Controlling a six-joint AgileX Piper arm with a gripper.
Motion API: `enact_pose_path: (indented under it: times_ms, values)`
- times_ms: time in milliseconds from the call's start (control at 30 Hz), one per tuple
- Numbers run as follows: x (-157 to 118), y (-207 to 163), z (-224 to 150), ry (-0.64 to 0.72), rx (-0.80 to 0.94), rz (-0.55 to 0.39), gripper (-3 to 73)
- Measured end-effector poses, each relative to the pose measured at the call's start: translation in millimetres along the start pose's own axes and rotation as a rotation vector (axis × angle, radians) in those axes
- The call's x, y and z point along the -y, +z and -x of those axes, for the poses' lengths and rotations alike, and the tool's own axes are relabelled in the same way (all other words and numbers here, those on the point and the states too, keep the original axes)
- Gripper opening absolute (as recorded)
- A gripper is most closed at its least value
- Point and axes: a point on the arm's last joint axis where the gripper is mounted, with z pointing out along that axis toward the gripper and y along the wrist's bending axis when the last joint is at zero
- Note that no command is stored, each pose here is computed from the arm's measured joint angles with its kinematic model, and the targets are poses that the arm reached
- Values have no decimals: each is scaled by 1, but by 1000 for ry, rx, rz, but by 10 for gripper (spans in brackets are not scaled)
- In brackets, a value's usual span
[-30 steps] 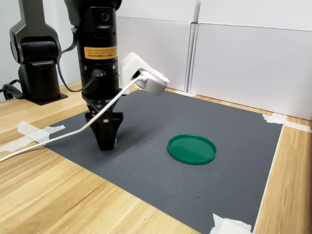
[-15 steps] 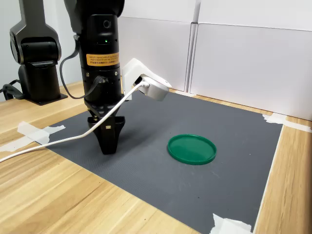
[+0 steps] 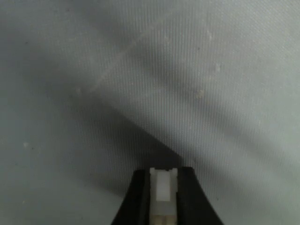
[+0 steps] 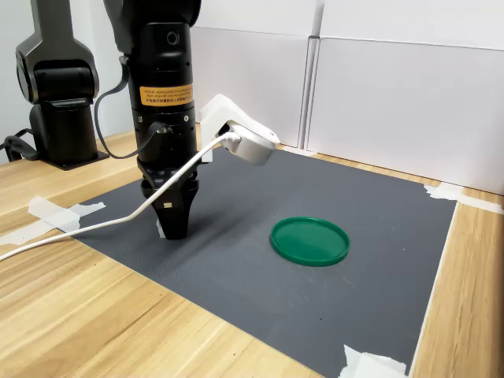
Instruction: Grasp a white terminal and put it in the green lid.
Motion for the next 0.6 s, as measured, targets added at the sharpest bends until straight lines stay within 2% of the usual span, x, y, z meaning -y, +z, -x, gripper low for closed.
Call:
enact_pose_path:
  times_ms: [167, 267, 433, 600]
  values:
    - [-1, -17, 1, 12, 31, -30, 92]
    - [2, -30, 6, 32, 54, -13, 92]
    - [12, -66, 26, 78, 147, 38, 92]
    - [26, -105, 44, 111, 263, 15, 92]
